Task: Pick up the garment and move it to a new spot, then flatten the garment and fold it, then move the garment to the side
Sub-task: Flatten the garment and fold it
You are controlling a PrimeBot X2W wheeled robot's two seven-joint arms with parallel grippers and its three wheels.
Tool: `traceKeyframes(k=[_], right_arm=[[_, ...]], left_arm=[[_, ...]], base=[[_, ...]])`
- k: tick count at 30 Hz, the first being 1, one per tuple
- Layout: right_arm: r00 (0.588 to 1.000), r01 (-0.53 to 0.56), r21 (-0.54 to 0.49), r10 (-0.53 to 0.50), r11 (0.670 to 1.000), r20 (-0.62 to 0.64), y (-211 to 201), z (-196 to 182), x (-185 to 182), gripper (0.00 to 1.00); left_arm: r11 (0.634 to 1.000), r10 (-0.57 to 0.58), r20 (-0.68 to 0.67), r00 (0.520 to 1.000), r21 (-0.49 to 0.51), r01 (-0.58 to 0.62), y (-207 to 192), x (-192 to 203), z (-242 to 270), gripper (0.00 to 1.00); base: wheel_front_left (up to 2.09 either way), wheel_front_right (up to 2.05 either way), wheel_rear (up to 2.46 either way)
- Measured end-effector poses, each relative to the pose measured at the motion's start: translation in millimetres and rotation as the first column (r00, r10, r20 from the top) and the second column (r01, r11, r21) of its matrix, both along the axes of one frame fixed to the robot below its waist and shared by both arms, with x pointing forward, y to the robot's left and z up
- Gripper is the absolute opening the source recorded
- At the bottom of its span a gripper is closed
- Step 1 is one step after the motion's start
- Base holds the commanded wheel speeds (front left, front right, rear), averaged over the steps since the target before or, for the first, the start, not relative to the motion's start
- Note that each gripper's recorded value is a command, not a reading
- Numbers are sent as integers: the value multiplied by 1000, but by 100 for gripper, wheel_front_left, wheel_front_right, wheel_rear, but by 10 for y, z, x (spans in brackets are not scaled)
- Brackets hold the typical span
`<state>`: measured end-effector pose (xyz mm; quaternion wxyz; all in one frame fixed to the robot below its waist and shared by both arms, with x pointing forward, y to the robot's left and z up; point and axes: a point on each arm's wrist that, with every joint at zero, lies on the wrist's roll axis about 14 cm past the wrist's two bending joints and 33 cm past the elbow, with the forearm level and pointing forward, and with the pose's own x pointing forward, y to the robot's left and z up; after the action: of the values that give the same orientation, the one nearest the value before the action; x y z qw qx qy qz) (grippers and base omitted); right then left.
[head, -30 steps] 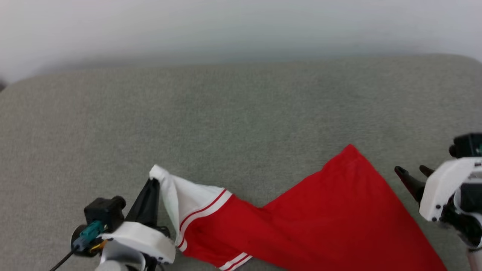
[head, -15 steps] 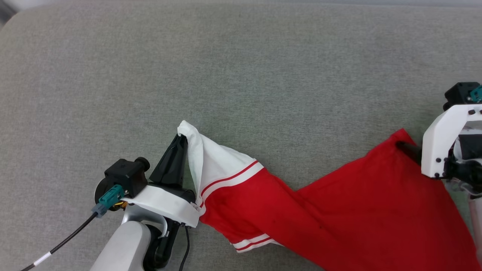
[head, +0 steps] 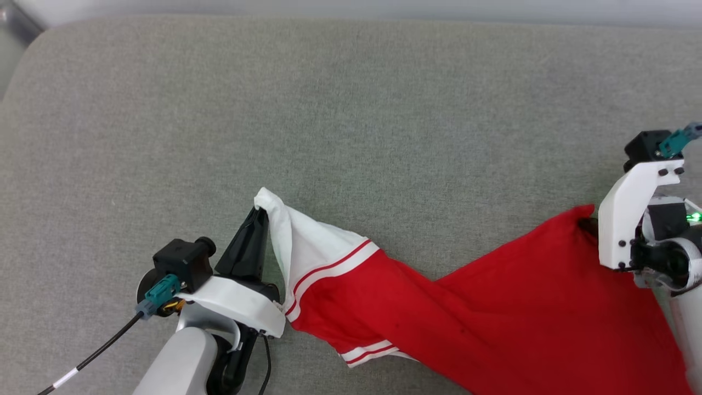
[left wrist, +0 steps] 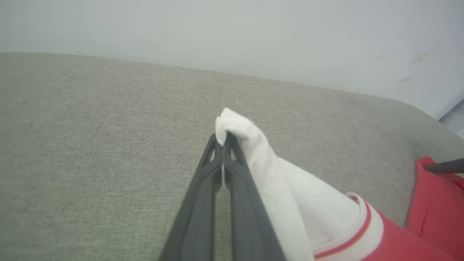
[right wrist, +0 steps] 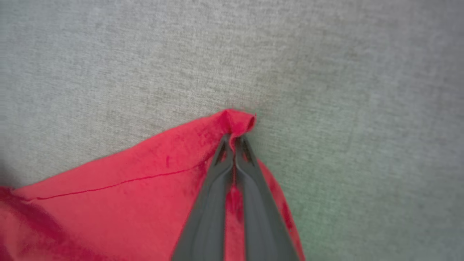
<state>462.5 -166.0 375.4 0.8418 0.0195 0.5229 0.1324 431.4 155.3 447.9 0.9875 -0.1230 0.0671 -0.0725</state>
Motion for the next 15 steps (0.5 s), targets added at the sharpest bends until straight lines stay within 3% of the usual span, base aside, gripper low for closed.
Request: traceKeyframes(k=[3, 6, 9, 14, 15], right_arm=[[997, -4, -14, 5, 1000, 73, -40, 139, -5, 0], [972, 9, -30, -2, 999, 235, -127, 494, 71, 0], [938, 25, -35, -12, 999, 347, -196, 783, 81, 0], [846, 66, -29, -40, 997, 532, -332, 1335, 98, 0], [846, 66, -29, -40, 997, 532, -332, 1335, 98, 0]], left_arm=[[1000, 2, 18, 1000, 3, -2, 22, -37, 88, 0], [1000, -5, 71, 997, 29, 2, 83, -56, 320, 0], [998, -29, 131, 991, 67, 20, 89, -34, 593, 0], [994, -58, 258, 964, 105, 32, 80, 66, 1193, 0], [994, -58, 258, 964, 105, 32, 80, 66, 1193, 0]], base=[[0, 0, 0], [0, 0, 0], [0, 0, 0], [0, 0, 0], [0, 0, 0]])
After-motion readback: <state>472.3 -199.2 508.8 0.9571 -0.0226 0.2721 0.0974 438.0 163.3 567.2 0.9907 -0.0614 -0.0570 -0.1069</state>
